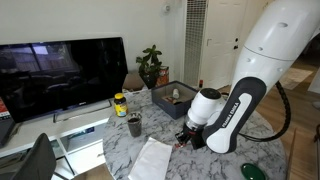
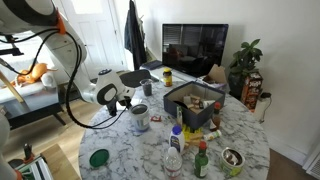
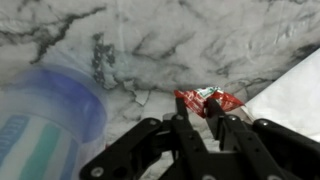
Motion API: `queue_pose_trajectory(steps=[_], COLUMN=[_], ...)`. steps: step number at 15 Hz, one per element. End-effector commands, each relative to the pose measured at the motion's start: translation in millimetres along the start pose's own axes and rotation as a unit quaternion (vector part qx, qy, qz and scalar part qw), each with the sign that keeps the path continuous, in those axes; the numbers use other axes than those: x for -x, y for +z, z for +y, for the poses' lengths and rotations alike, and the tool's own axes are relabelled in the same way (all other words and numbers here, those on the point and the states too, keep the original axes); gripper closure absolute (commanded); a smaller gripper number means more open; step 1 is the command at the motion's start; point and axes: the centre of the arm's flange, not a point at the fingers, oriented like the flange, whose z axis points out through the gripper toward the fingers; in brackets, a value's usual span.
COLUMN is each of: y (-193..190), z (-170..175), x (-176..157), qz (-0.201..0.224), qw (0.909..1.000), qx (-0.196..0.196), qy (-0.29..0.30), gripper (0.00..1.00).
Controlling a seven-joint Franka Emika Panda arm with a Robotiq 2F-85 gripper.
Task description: Put the tomato ketchup on the green lid, lift the green lid and put the ketchup in the grey cup
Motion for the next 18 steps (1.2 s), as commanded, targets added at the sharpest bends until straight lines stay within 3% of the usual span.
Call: queue_pose_trajectory(steps=[1, 7, 9, 14, 18], y=[6.1, -12.3, -35.0, -98.3, -139.2], z=[-3.2, -1.6, 3.2, 8.9, 37.5], x=[2.5, 2.3, 5.8, 30.2, 52.9], qz=[0.009, -0.008, -0.032, -0.094, -0.164], qw=[0.9999, 0.9999, 0.9984, 0.9837, 0.9617], qx=[0.005, 0.005, -0.02, -0.064, -0.07], qy=[-0.001, -0.01, -0.042, -0.139, -0.208], gripper=[1.0, 1.0, 1.0, 1.0, 1.0])
